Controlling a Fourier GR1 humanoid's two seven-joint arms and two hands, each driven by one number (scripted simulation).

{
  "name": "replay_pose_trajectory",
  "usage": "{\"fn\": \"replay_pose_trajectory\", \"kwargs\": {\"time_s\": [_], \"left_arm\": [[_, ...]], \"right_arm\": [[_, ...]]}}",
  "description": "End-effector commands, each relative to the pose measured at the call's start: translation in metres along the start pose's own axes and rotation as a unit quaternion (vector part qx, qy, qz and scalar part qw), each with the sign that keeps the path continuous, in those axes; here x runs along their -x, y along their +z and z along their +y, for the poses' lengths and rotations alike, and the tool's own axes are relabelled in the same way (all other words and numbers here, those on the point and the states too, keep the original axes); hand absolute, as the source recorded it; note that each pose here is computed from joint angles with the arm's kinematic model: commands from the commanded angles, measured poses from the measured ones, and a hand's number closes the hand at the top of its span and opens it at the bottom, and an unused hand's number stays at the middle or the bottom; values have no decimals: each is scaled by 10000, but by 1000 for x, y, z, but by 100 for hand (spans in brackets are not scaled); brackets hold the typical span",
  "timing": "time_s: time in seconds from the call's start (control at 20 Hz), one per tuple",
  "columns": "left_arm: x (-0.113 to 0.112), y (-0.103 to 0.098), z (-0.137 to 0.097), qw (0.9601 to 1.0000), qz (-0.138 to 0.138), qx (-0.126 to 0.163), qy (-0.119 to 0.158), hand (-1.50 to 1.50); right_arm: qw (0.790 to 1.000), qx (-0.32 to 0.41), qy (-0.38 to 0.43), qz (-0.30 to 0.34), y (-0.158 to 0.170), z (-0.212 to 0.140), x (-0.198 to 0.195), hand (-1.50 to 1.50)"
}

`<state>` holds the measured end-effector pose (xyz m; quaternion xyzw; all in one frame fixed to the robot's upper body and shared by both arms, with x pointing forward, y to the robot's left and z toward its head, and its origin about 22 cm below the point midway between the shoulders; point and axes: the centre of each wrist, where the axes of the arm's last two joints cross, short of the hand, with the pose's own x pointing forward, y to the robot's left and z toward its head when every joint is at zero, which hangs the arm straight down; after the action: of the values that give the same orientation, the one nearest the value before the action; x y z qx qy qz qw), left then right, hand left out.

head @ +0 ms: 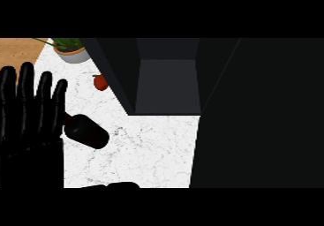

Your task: Pick up the wine, place it into the cabinet and close the cabinet

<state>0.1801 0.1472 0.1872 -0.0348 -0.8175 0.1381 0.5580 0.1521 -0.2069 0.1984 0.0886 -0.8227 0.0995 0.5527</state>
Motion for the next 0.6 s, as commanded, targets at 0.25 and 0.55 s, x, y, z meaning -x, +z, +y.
{"fn": "replay_pose_trajectory", "kwargs": {"time_s": [0.25,0.55], "left_arm": [[20,3,26,9975,-142,-561,-397,-150],[23,-9,83,9931,-94,-1037,-547,-150]], "right_arm": [[9998,-104,-104,-95,16,6,-10,-150],[9998,-38,-173,-103,19,-1,-12,-150]]}}
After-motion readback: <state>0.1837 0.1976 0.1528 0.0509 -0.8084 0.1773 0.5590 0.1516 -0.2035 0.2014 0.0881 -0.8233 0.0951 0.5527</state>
